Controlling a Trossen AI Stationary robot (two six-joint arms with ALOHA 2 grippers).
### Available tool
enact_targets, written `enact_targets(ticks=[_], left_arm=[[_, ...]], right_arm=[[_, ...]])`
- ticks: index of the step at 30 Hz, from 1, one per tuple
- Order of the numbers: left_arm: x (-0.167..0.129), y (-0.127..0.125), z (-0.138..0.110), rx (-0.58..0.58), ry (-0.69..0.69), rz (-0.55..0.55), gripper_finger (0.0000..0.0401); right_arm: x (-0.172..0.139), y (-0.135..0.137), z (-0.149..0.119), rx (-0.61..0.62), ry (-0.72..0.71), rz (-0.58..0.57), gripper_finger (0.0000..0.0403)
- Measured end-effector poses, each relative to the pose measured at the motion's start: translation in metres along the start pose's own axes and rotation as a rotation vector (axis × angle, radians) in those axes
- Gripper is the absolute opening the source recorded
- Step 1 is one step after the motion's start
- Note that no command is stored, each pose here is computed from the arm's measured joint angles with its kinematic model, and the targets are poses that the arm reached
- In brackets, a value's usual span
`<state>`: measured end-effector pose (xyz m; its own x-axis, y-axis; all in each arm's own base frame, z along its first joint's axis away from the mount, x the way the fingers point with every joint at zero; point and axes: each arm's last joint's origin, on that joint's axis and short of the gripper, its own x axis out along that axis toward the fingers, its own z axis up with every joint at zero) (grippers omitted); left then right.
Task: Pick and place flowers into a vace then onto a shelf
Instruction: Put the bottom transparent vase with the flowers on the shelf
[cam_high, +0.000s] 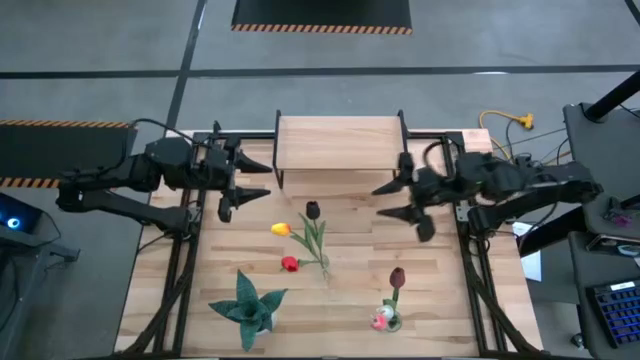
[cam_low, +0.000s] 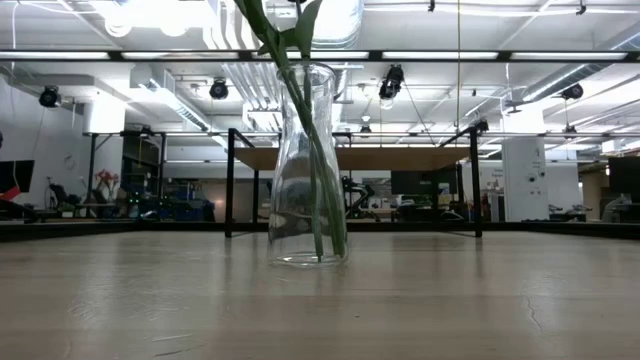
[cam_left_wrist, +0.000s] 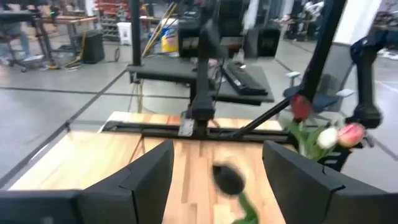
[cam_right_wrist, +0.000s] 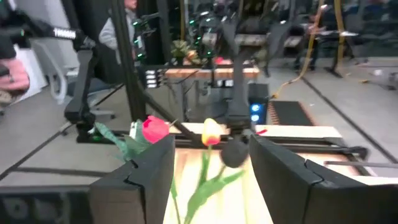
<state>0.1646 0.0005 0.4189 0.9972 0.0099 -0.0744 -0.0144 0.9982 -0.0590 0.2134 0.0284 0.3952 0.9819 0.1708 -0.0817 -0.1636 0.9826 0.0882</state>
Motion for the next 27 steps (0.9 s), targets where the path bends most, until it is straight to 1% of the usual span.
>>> enact_targets(ticks=[3,6,10,13,17,20,24,27], left_arm=[[-0.003,0.002,-0.024,-0.001,0.006,0.021,0.0214],[-0.009,0.004,-0.049,-0.028,-0.037,0.018,0.0182],[-0.02,0.005,-0.079,-0.034,-0.14,0.01,0.0136],[-0.028,0.007,-0.099,-0.053,-0.189,0.004,0.0113],[-0.035,0.008,-0.118,-0.093,-0.23,-0.004,0.0104],[-0.039,0.008,-0.127,-0.101,-0.238,-0.006,0.0103],[-0.04,0.009,-0.14,-0.1,-0.22,-0.003,0.0103],[-0.038,0.01,-0.149,-0.1,-0.2,-0.001,0.0103]], right_arm=[[-0.021,0.0,0.003,0.01,0.004,-0.04,0.0188],[-0.035,0.0,0.003,0.018,0.03,-0.056,0.0178],[-0.04,0.0,0.001,0.025,0.051,-0.076,0.017],[-0.037,-0.001,-0.001,0.024,0.06,-0.083,0.0168],[-0.026,-0.001,-0.005,0.021,0.091,-0.085,0.0167],[-0.015,-0.002,-0.01,0.014,0.121,-0.088,0.0167],[-0.001,-0.004,-0.023,0.035,0.218,-0.099,0.0167],[0.006,-0.005,-0.027,0.059,0.244,-0.104,0.0167]])
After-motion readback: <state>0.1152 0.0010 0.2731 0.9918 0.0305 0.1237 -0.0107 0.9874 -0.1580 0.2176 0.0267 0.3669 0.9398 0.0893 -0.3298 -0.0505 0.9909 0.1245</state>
